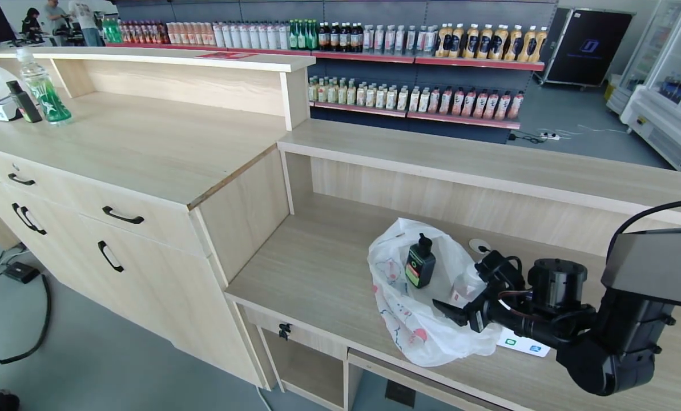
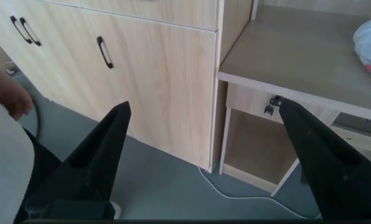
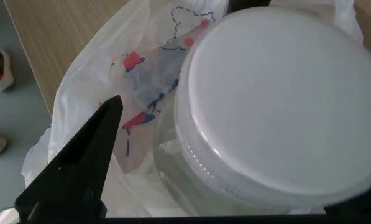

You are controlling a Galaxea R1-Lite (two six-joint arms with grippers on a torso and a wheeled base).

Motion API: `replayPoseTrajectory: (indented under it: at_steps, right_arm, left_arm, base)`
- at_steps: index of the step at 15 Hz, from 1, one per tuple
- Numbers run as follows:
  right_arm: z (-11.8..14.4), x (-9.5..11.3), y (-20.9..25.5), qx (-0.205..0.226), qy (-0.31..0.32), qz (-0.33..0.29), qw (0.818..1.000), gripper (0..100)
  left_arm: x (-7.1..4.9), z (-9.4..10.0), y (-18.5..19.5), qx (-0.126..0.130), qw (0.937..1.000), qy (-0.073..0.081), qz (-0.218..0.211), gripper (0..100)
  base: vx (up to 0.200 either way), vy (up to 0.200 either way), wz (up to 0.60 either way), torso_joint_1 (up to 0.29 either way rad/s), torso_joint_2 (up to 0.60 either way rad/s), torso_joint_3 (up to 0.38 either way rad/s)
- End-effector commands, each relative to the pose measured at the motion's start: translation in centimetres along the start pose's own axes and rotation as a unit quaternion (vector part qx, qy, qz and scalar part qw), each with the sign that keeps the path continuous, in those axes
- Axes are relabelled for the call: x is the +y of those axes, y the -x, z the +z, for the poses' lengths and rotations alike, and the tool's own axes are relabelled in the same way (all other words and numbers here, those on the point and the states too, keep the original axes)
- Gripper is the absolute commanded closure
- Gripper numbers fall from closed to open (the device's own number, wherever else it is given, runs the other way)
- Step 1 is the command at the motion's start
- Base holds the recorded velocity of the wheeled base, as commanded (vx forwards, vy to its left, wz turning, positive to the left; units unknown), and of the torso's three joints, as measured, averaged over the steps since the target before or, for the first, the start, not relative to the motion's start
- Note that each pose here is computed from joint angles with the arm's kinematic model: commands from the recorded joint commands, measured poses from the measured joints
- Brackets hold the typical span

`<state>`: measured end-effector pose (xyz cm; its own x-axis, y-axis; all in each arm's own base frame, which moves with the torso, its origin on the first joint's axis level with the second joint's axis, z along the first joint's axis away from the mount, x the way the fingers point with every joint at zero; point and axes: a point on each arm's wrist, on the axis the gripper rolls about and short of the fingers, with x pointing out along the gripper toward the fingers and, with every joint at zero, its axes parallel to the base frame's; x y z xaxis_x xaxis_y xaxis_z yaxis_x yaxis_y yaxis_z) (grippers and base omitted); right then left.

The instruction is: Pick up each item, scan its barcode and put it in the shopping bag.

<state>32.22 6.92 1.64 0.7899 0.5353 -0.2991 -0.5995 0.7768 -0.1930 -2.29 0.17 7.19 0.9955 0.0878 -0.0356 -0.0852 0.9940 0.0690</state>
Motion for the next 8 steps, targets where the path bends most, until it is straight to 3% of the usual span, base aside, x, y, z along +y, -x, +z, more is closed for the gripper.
replayPoseTrajectory:
  at_steps: [1, 4, 8]
  right_arm:
    - [1.0, -0.1, 0.6, -0.007, 0.003, -0.002, 1.0, 0]
    - [3.5, -0.8, 1.6, -0.042, 0.018, -0.019, 0.999, 0]
    - [9.9, -1.8, 6.7, -0.113, 0.079, -0.065, 0.988, 0]
  left_arm:
    - [0.0, 0.0, 0.0, 0.0, 1.0, 0.0, 0.001, 0]
    - [0.0, 0.0, 0.0, 0.0, 1.0, 0.0, 0.001, 0]
    - [0.0, 0.0, 0.0, 0.0, 1.0, 0.0, 0.001, 0]
  base:
    - [0.0, 0.0, 0.0, 0.0, 0.0, 0.0]
    - [0.0, 0.0, 0.0, 0.0, 0.0, 0.0]
    - [0.0, 0.0, 0.0, 0.0, 0.0, 0.0]
